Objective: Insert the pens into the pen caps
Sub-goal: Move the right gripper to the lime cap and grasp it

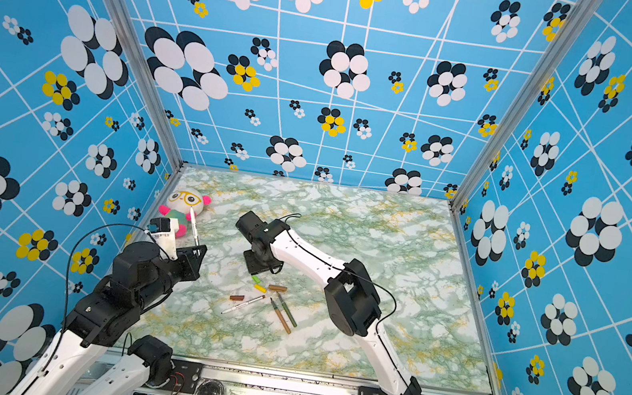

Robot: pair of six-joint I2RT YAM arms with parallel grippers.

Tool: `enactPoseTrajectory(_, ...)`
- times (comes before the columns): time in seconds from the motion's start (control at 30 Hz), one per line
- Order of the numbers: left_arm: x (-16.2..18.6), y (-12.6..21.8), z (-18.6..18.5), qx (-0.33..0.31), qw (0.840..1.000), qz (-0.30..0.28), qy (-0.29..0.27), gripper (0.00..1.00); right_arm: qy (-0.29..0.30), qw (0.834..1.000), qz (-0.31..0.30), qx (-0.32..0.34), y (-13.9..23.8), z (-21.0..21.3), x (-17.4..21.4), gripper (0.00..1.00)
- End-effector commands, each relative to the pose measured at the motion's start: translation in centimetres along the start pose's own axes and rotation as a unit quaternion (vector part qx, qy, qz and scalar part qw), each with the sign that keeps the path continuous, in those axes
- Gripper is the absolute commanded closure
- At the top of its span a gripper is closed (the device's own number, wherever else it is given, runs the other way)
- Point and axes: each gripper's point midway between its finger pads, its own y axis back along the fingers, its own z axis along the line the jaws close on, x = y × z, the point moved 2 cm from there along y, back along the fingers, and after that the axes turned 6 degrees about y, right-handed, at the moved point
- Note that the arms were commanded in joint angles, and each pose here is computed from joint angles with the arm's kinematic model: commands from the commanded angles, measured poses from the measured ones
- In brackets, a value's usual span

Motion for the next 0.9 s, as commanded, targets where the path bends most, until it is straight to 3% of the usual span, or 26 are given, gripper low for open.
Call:
enactPoseTrajectory(0.0, 0.9, -0.1, 1.2, -0.024, 1.0, 0.012, -0.003, 1.0, 0.007, 1.0, 0.012, -0.024, 0.1, 1.3, 0.6, 0.46)
enactPoseTrajectory(0.33, 1.1, -0.9, 0.4, -0.001, 1.0, 0.022, -0.009, 1.0, -0.032, 0.998, 0.013, -0.049, -2.0, 1.9, 1.2, 0.36)
enactPoseTrajectory(0.87, 1.5, -0.2, 0.8, 0.001, 1.0, 0.016, 0.005, 1.0, -0.071, 0.993, 0.027, -0.092, -5.1, 2.8, 2.9, 0.36)
